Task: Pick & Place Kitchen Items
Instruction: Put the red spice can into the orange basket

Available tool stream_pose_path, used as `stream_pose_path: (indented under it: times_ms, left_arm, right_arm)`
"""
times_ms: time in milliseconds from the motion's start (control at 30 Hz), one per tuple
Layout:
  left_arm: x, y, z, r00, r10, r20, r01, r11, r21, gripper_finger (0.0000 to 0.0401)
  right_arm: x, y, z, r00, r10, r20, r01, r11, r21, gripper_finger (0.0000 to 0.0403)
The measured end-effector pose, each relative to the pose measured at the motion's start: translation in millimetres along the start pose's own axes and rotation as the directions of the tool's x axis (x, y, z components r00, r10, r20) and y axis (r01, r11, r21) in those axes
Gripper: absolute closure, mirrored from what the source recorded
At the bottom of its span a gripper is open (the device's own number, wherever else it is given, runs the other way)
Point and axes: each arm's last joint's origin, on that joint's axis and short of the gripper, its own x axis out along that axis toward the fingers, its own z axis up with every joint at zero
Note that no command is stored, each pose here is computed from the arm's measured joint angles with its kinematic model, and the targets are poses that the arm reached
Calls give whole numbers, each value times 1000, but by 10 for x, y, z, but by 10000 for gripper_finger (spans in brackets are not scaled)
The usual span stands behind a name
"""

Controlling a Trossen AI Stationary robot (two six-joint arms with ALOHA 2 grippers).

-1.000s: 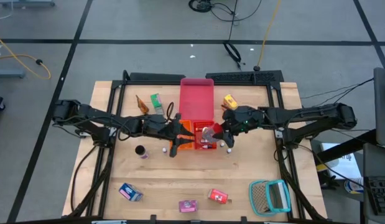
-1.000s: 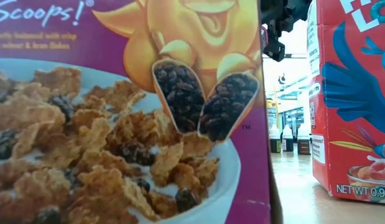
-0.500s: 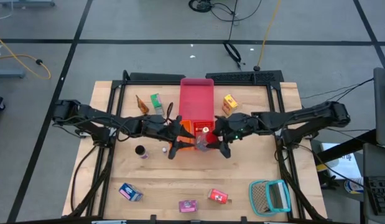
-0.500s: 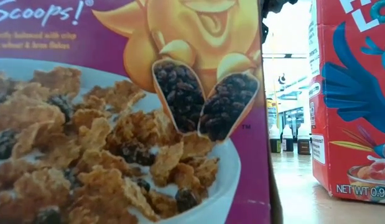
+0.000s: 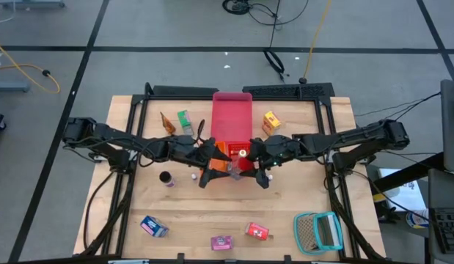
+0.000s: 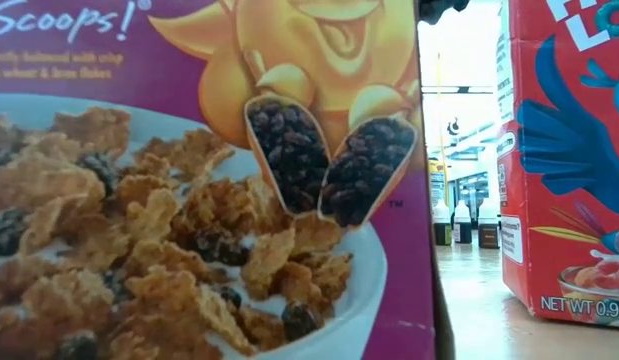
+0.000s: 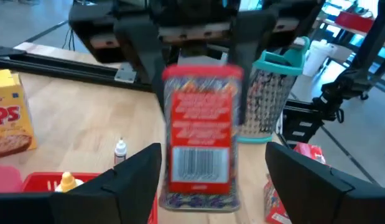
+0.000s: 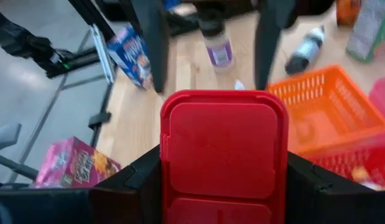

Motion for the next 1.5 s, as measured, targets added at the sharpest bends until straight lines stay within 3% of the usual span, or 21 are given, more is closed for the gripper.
stream_pose_path:
  times_ms: [633,833,967,1167,1400,1500]
  left_arm:
    - [56,61,-3,999,26,46,-25,999,-26,105]
    - [175,129,-82,998,-40,55,43,997,-58,106]
    - [164,185,-82,998,-56,39,58,996,-68,138]
    - [161,210,-95,997,-71,18,72,995,-64,233]
    - [162,219,-96,999,-42,24,43,998,-50,233]
    - [146,221,-79,998,-57,25,58,997,-51,234]
  right_arm:
    - [91,13,21,999,20,42,-18,998,-62,198]
    - [189,-19,-18,999,35,11,-34,998,-61,198]
    - [173,-23,0,999,32,20,-31,998,-61,198]
    - [173,-38,-19,1000,9,3,-9,1000,-27,198]
    - [169,-70,-19,1000,5,-8,-5,1000,-31,195]
    - [166,-60,-20,1000,20,-17,-21,998,-53,162]
